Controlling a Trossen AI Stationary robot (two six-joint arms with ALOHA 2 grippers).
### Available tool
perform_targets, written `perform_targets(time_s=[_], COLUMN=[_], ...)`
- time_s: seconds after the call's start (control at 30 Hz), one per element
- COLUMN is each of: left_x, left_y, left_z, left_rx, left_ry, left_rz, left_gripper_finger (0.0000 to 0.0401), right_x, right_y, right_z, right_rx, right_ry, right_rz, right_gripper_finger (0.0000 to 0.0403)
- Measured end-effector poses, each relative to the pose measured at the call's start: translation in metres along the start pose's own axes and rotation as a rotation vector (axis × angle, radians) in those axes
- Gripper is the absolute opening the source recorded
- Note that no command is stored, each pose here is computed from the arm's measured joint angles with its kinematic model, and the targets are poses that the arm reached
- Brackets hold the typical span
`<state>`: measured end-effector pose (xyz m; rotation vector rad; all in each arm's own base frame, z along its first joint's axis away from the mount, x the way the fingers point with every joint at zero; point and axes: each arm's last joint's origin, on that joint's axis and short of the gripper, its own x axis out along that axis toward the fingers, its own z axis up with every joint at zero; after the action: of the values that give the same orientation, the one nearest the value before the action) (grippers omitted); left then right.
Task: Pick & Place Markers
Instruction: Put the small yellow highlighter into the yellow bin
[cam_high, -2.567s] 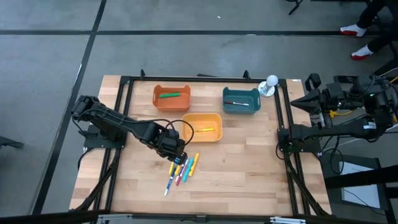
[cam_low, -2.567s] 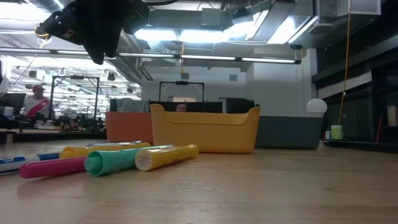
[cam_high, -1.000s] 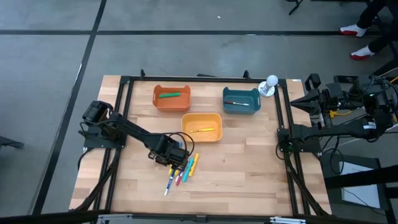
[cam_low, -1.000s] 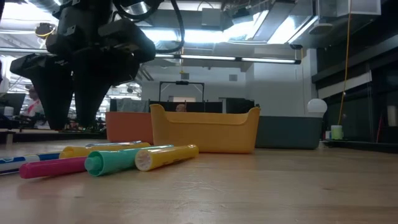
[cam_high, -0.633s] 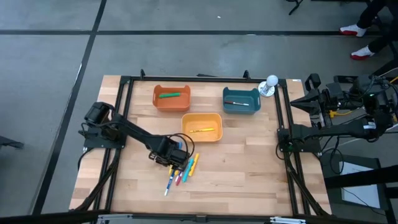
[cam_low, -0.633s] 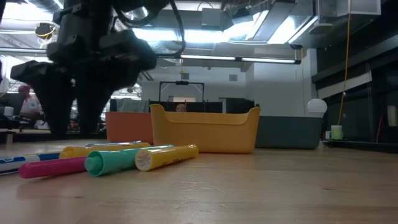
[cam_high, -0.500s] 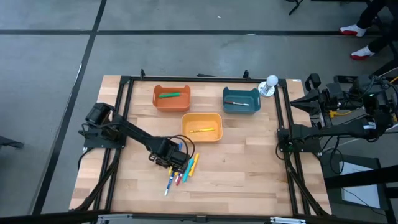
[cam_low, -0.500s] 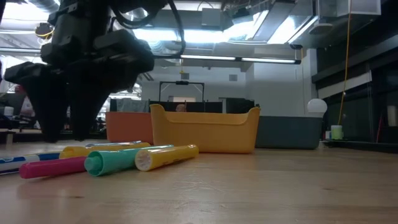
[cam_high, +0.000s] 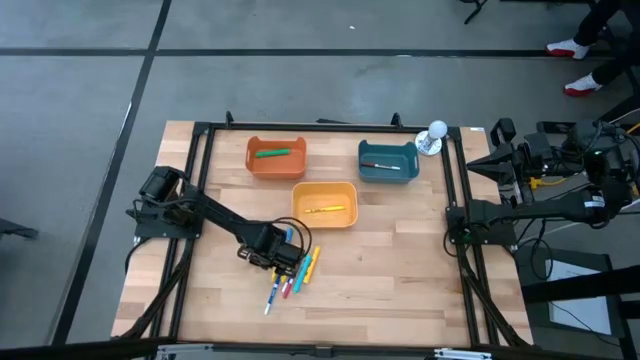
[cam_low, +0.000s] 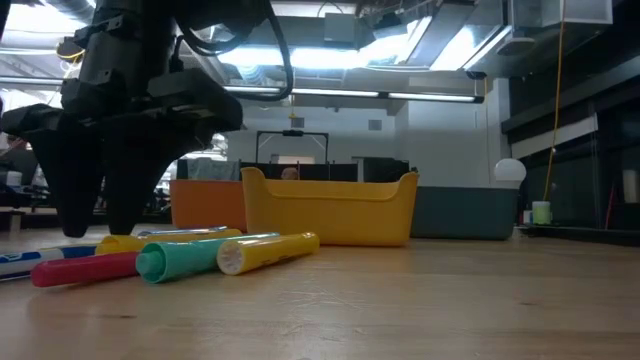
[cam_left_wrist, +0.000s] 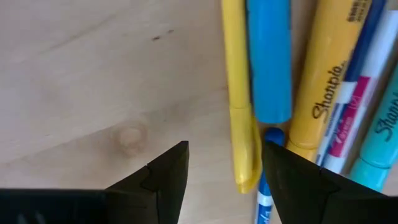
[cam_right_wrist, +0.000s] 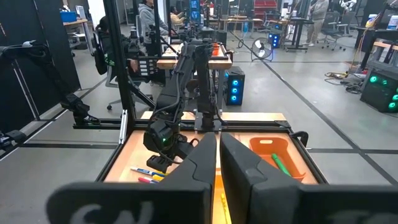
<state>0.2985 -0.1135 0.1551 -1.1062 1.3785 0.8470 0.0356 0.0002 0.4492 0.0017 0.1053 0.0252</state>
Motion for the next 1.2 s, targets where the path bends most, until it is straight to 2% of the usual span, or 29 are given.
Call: perform_targets(time_s=[0.87,1.03,1.2], left_x=[0.013,0.013,0.013], left_y=[-0.004,-0.004,-0.004], left_z=[0.002,0.002,0.002], left_rx=[-0.035,-0.044,-0.044], left_ry=[-0.021,-0.02,-0.013], left_rz=[0.001,0.007,0.008], left_gripper_finger=[0.019,0.0163,0.0104], right_x=[0.0,0.0,0.0], right_y=[0.0,0.0,0.0], right_z=[0.0,0.0,0.0], right_rx=[0.0,0.0,0.0], right_ry=[0.0,0.0,0.0], right_rz=[0.0,0.0,0.0], right_gripper_finger=[0.0023,0.0023,0.0023])
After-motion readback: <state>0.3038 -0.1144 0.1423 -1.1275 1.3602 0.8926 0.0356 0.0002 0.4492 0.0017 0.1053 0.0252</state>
